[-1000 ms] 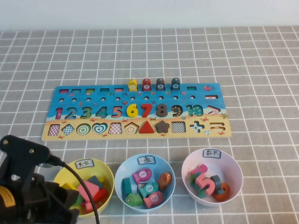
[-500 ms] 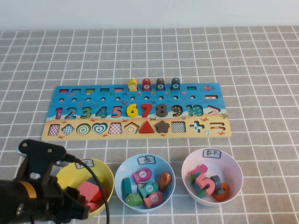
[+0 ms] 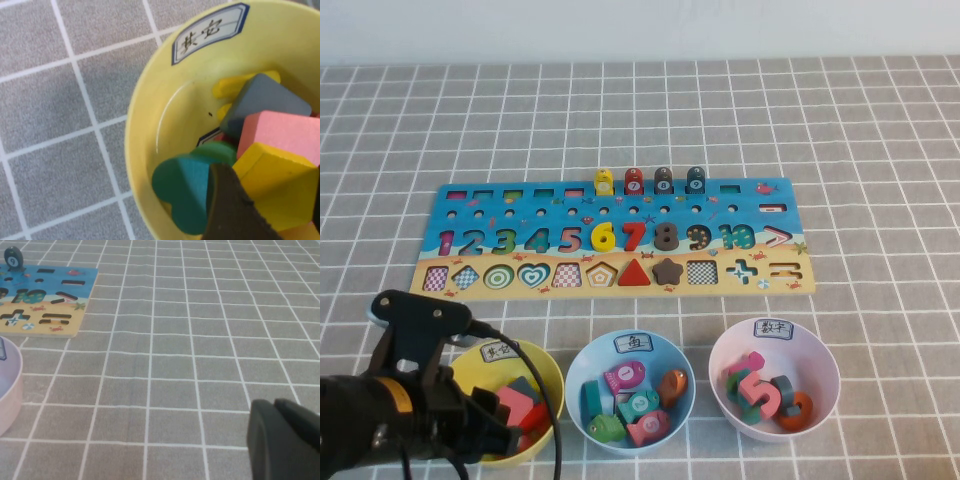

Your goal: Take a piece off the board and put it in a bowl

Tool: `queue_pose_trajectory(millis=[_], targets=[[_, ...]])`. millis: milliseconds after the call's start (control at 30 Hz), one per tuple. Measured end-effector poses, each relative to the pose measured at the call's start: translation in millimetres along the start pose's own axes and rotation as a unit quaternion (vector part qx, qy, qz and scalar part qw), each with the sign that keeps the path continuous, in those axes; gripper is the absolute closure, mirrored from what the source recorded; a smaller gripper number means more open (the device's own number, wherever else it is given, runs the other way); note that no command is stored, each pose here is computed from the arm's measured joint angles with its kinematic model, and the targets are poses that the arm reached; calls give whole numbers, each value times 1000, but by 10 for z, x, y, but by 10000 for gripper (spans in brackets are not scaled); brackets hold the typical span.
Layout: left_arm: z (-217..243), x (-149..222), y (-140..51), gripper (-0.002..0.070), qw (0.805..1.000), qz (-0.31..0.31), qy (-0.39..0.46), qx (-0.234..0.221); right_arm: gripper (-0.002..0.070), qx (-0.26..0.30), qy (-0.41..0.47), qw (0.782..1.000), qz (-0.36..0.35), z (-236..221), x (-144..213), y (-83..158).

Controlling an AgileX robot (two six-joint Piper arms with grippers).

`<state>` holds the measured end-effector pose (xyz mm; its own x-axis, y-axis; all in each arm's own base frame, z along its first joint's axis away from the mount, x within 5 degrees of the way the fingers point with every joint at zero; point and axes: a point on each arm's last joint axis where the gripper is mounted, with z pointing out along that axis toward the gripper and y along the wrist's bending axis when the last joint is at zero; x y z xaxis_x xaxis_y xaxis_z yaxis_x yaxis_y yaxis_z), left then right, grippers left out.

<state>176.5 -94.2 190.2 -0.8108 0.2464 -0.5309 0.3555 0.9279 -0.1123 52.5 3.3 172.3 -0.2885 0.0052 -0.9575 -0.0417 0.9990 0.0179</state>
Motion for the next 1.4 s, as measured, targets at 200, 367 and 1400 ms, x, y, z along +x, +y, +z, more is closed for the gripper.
queue_pose_trajectory(millis=[200,367,1400], targets=[[29,-89,13,390,1000,-5,0,-3,694,0,0,1000,0,0,0,0],[55,-109,24,390,1000,-8,13,-6,694,0,0,1000,0,0,0,0],[54,-239,-11,318,999,-47,-16,10,694,0,0,1000,0,0,0,0]])
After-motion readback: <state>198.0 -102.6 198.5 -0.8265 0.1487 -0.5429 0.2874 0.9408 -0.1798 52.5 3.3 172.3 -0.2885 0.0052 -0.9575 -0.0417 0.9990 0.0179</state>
